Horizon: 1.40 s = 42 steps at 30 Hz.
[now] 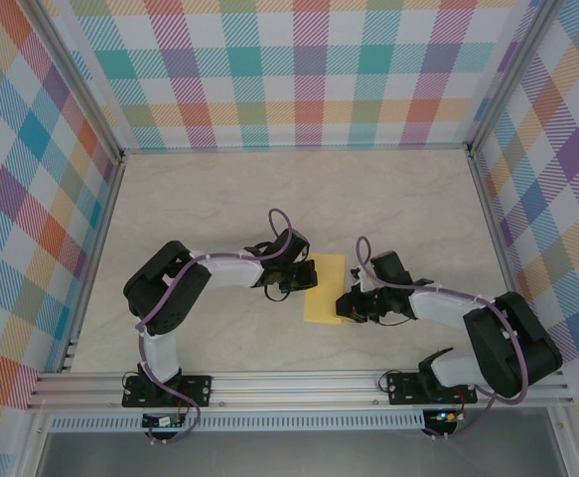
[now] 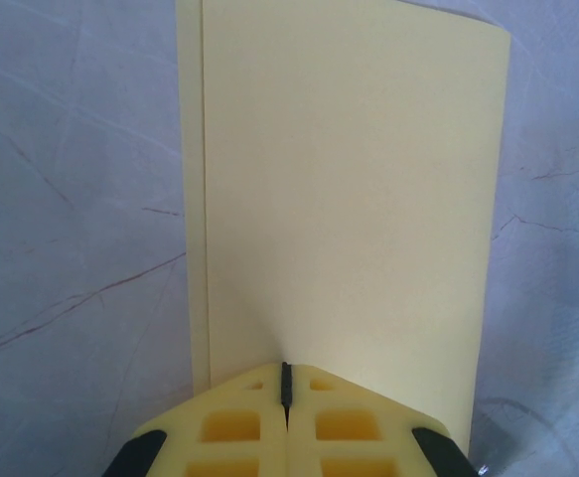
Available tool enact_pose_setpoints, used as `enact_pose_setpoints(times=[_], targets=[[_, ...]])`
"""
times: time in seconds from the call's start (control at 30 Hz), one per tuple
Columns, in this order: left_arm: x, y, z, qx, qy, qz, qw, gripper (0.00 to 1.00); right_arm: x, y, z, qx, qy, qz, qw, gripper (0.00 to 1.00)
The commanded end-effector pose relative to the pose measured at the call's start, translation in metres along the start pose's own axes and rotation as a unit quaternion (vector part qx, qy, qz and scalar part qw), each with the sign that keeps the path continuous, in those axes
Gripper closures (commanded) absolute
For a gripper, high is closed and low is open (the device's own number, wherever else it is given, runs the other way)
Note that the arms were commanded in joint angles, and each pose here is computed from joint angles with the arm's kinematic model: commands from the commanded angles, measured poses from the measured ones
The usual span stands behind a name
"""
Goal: Fold a paper plane with a square sheet of paper (pick it up from the middle)
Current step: Fold the square sheet of paper in half at the center of the table.
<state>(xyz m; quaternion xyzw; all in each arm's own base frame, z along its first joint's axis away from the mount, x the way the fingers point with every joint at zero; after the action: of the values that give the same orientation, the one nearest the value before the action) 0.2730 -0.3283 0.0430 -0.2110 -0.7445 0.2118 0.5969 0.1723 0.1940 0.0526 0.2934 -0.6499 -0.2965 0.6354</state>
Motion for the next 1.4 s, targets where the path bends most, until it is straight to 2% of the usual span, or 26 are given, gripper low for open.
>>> enact_pose_setpoints(times=[0.0,0.33,0.53,0.63,0.8,0.97,1.1,1.33,1.37], targets=[[-0.009,0.056,0.035,0.016,0.057,-0.116,0.991,1.0,-0.004,-0.015,0.013,-0.011,0.022,0.024,0.999,0.9],[-0.01,0.057,0.036,0.015,0.059,-0.115,0.992,1.0,-0.01,-0.04,0.023,-0.042,0.034,0.089,0.995,0.89],[-0.008,0.054,0.034,0.013,0.055,-0.112,0.992,1.0,-0.018,-0.054,0.028,-0.065,0.055,0.155,0.984,0.9],[-0.007,0.055,0.034,0.012,0.054,-0.114,0.992,1.0,-0.019,-0.06,0.032,-0.08,0.057,0.167,0.981,0.91],[-0.005,0.053,0.033,0.01,0.05,-0.112,0.992,1.0,-0.011,-0.053,0.031,-0.072,0.038,0.16,0.984,0.9],[0.0,0.044,0.029,0.007,0.046,-0.095,0.994,1.0,0.001,-0.022,0.02,-0.031,0.014,0.114,0.993,0.84],[0.012,0.029,0.021,0.0,0.032,-0.08,0.996,1.0,0.014,-0.004,0.004,-0.009,-0.018,0.122,0.992,0.81],[0.05,0.005,0.004,-0.007,-0.017,-0.061,0.998,0.83,0.017,0.018,-0.029,0.001,-0.049,0.132,0.99,0.77],[0.056,0.01,0.006,-0.002,-0.019,-0.074,0.997,0.79,0.017,0.02,-0.032,-0.001,-0.05,0.137,0.989,0.76]])
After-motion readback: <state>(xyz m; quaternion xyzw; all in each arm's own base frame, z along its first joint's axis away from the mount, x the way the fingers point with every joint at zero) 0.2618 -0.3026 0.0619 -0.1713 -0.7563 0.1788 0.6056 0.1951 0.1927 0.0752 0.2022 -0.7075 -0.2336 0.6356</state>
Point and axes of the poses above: each hand's point on the last joint's axis, 136 mm out from that joint toward the fingers, its own x axis back along the fingers, its own y axis along the line the jaws close on, z = x × y, the point moved 3 cm from there along x, back along the fingers, and after that the axes turned 1 degree about x, right-handed, at the moved point
